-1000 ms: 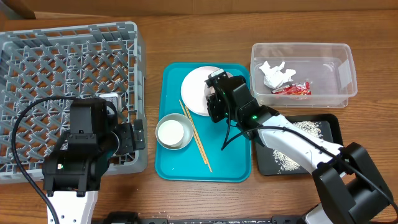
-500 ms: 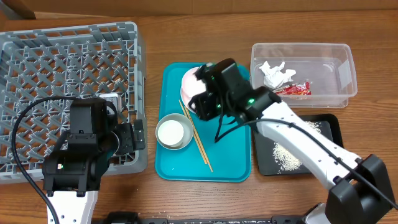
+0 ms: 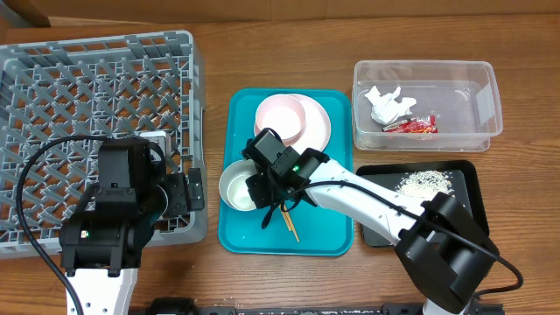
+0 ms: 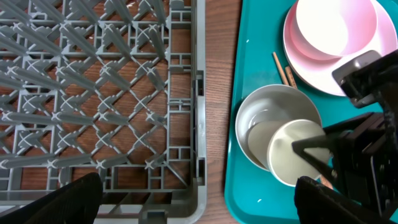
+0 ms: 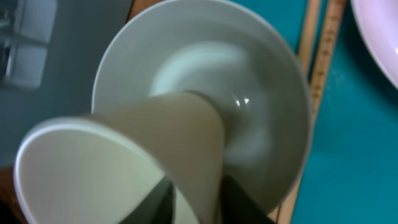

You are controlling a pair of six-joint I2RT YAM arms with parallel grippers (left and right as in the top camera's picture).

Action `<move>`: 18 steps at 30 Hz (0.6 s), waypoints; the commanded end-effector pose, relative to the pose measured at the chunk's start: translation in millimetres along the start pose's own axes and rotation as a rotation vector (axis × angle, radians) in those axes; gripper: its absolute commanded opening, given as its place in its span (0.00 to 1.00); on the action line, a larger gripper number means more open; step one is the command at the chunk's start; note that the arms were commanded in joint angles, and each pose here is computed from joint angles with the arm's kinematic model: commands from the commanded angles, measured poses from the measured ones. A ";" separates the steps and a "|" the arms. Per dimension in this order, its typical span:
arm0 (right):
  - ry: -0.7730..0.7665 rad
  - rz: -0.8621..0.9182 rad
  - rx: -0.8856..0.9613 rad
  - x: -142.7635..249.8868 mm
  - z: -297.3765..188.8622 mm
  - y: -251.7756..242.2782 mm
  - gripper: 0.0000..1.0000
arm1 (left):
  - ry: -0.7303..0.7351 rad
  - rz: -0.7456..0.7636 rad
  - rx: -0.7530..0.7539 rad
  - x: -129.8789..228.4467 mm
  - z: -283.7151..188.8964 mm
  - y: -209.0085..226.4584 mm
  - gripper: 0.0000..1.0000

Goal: Sort waste into correct bins and load items into the dishwasher
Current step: 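Hand the white cup from the right gripper to the left gripper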

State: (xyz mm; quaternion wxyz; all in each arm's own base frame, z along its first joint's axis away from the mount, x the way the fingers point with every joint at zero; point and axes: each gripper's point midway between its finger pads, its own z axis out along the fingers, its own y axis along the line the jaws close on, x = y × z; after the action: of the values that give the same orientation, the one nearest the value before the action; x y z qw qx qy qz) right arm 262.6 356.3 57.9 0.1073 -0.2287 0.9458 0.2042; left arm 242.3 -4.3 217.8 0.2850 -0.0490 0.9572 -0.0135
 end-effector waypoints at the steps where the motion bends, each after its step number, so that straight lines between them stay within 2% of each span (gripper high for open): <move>1: -0.069 0.021 0.045 -18.7 -12.7 -6.4 0.15 | -0.019 0.001 0.016 -6.5 -4.4 -3.2 1.00; 3: -0.121 0.040 0.060 -37.3 -36.4 -11.2 0.04 | -0.019 0.001 0.016 -6.5 -4.4 -3.2 1.00; 6: -0.211 0.083 0.054 -67.2 -81.0 -20.7 0.04 | -0.019 0.001 0.026 -6.5 -4.5 -4.9 1.00; 9: -0.351 0.185 0.022 -97.0 -147.1 -44.3 0.04 | -0.030 0.003 0.143 -11.0 -5.4 -25.4 1.00; 10: -0.376 0.222 -0.007 -100.5 -163.6 -52.4 0.04 | -0.036 0.005 0.192 -13.6 -5.9 -33.9 1.00; 11: -0.374 0.257 -0.116 -101.3 -184.1 -58.6 0.04 | -0.040 0.013 0.315 -20.0 -5.9 -55.3 1.00; 15: -0.273 0.301 -0.423 -90.7 -205.1 -51.6 0.04 | -0.039 0.036 0.596 -36.5 -6.3 -101.6 1.00; 18: -0.228 0.258 -0.626 -84.8 -224.0 -35.7 0.04 | -0.063 0.115 0.816 -48.0 -13.3 -132.6 1.00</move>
State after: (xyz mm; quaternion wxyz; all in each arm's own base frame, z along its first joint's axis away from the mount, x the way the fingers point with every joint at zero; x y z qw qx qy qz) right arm 362.4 237.2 240.3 0.1841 -0.0429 0.9004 0.3919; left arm 290.1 -85.5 237.5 0.3178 0.0363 0.9167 -0.2395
